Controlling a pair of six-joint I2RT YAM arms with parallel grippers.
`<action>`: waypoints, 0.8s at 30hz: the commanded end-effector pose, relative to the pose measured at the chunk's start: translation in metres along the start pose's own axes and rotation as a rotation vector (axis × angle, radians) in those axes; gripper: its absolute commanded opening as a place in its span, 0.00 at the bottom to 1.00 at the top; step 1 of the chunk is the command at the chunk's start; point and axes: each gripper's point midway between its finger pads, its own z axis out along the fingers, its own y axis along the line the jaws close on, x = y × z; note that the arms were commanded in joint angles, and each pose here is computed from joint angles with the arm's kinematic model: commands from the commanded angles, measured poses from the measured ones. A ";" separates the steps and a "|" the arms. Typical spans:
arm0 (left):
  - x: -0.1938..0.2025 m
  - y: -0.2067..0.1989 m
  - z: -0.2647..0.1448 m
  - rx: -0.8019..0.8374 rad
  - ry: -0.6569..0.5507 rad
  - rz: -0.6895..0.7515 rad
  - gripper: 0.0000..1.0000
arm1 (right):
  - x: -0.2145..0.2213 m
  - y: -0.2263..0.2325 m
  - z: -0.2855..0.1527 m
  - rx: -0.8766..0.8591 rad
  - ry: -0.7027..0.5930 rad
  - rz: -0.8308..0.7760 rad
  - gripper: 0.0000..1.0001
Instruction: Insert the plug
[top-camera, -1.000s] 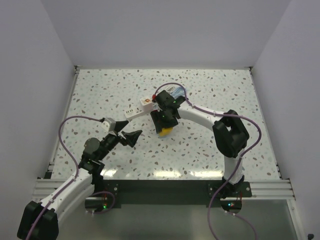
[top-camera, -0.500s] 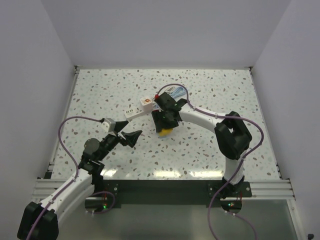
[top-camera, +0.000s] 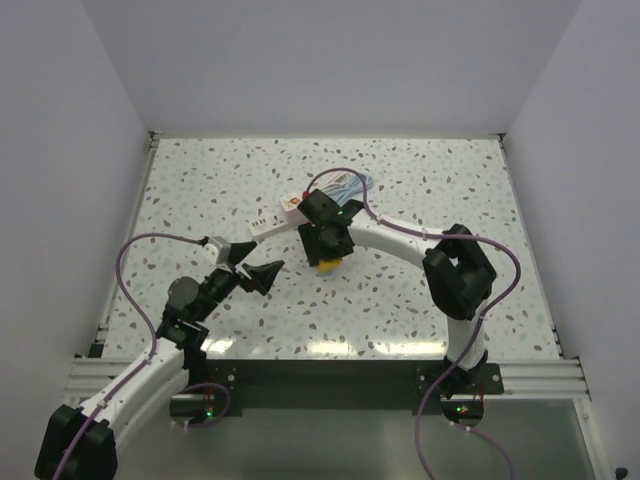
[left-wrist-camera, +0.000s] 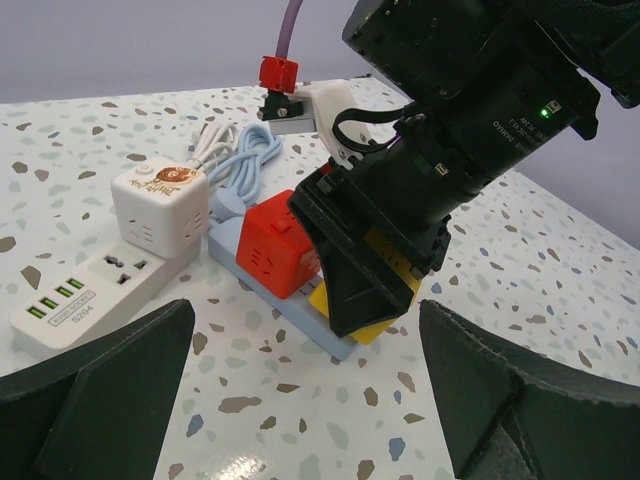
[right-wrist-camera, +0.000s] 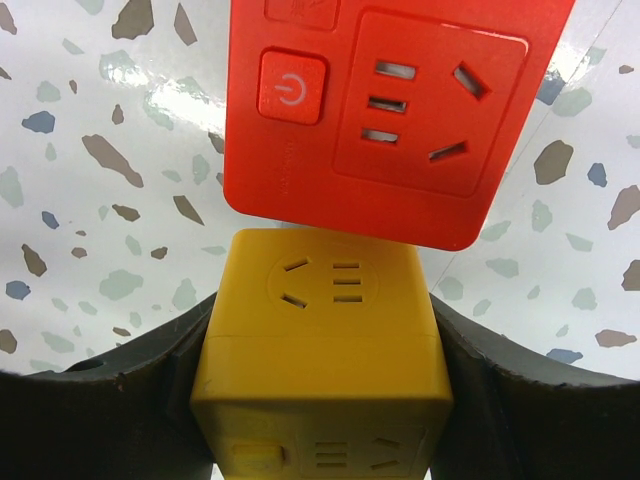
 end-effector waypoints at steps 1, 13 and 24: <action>-0.007 0.001 0.000 -0.001 -0.032 0.002 1.00 | 0.026 -0.021 0.029 0.110 0.076 0.006 0.00; -0.009 -0.001 -0.001 0.004 -0.037 0.002 1.00 | 0.025 -0.016 0.046 0.091 0.067 0.032 0.00; -0.009 -0.003 -0.002 0.015 -0.041 0.002 1.00 | 0.044 -0.028 0.049 0.113 0.072 0.084 0.00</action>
